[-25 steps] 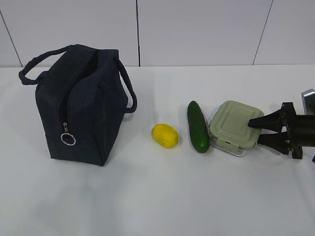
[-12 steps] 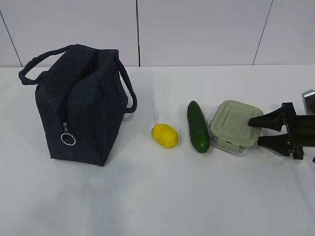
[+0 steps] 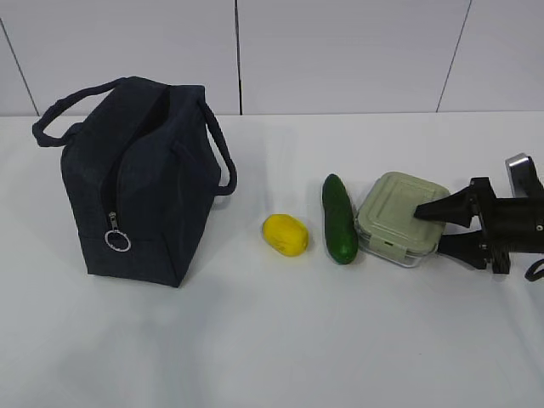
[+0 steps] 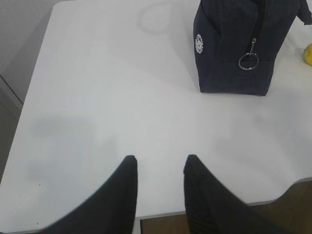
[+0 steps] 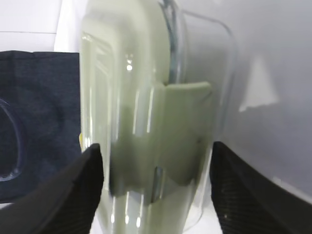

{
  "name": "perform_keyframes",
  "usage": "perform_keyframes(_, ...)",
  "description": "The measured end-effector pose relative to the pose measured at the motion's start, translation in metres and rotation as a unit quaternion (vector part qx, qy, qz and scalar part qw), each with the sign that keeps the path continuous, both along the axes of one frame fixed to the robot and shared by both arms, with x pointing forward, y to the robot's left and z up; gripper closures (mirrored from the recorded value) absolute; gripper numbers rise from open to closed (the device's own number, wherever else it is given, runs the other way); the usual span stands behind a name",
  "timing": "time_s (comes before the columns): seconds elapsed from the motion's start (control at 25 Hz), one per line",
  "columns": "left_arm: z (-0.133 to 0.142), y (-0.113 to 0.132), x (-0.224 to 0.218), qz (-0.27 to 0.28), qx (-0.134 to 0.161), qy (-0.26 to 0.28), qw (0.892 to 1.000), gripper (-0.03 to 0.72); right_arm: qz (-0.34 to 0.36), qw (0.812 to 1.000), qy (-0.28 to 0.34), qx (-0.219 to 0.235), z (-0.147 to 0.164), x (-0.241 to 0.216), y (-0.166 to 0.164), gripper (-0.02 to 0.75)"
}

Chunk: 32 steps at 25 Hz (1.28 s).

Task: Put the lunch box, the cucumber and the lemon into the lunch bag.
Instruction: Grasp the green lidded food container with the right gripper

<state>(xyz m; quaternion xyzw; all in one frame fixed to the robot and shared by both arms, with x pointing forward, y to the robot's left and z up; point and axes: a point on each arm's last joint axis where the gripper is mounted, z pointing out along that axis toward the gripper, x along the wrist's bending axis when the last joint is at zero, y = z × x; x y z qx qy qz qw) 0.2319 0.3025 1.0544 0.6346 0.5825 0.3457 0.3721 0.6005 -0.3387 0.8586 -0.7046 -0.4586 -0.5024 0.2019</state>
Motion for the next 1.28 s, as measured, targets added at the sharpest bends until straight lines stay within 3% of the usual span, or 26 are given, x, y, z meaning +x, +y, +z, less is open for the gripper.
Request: perform_keyframes(1.28, 0.0000, 0.0000, 0.0000, 0.000, 0.000, 0.000, 1.000, 0.452, -0.013, 1.000, -0.012, -0.001, 0.0010, 0.0038, 0.0019, 0.289)
